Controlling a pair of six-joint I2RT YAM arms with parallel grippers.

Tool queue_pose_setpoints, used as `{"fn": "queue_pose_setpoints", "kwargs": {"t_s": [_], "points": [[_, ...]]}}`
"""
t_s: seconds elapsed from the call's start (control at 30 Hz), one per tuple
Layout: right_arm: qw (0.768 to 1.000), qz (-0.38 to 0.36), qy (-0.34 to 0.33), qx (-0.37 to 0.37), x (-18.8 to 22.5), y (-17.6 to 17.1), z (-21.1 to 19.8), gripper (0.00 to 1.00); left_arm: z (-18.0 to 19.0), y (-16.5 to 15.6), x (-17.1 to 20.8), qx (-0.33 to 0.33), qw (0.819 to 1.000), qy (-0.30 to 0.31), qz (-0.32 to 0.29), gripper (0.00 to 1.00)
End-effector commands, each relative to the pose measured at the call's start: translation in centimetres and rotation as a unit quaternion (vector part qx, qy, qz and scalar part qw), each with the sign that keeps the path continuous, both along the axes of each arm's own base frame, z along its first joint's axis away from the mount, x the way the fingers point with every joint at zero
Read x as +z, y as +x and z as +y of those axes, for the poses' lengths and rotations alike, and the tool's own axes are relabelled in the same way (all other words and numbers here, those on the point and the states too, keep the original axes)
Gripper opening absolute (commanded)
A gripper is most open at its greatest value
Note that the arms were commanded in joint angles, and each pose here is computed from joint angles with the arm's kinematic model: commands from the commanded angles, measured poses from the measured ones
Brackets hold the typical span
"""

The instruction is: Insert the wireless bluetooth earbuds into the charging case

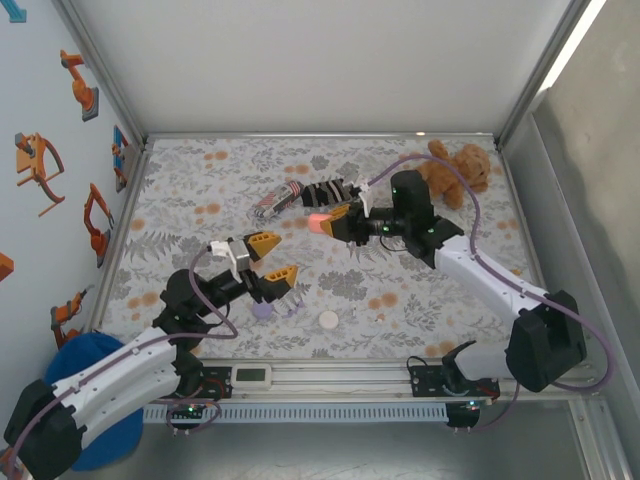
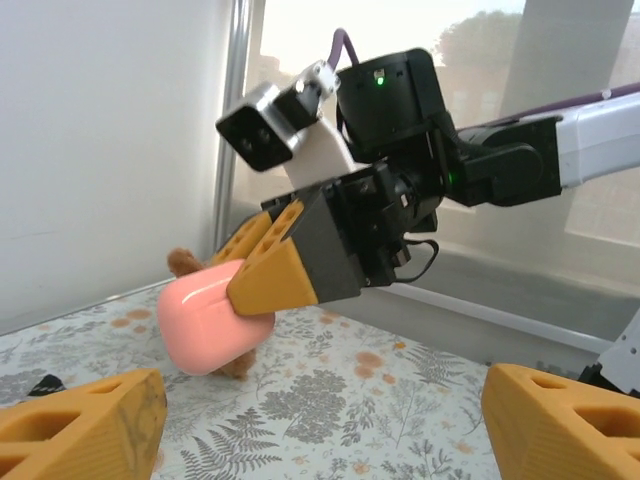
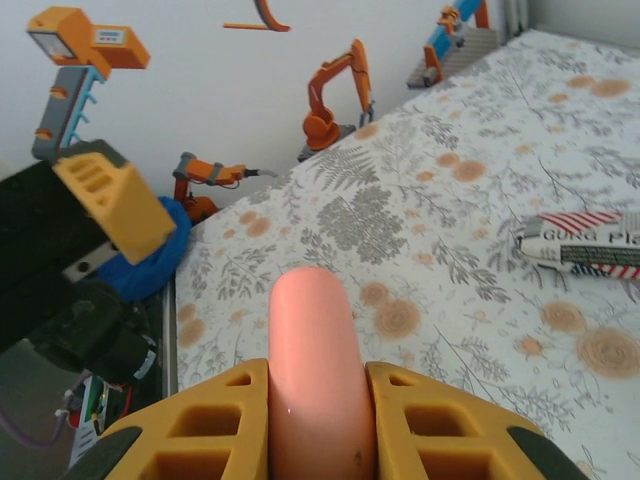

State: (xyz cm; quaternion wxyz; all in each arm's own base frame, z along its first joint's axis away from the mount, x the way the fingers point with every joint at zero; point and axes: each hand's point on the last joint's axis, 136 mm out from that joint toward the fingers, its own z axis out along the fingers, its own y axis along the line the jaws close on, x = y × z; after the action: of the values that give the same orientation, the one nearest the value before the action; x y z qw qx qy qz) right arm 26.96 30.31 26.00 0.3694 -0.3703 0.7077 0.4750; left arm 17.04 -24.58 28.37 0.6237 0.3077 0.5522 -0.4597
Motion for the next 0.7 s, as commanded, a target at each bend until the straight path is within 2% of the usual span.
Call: {"fn": "queue_pose_setpoints", "kwargs": {"t_s": [0.0, 0.33, 0.67], "points": [[0.999, 0.024, -0.002, -0.032, -1.1, 1.5, -0.3, 0.18, 0.8, 0.4, -0.9, 0.030, 0.999, 0.019, 0.003, 0.85], [0.994, 0.089, -0.028, -0.064, -5.2, 3.6, -0.3, 0.18, 1.4, 0.2, -1.0, 0.040, 0.999, 0.022, 0.008, 0.99], [0.977, 0.186, -0.051, -0.096, -10.9, 5.8, -0.3, 0.17, 1.2, 0.5, -1.3, 0.041, 0.999, 0.027, 0.016, 0.98]]}}
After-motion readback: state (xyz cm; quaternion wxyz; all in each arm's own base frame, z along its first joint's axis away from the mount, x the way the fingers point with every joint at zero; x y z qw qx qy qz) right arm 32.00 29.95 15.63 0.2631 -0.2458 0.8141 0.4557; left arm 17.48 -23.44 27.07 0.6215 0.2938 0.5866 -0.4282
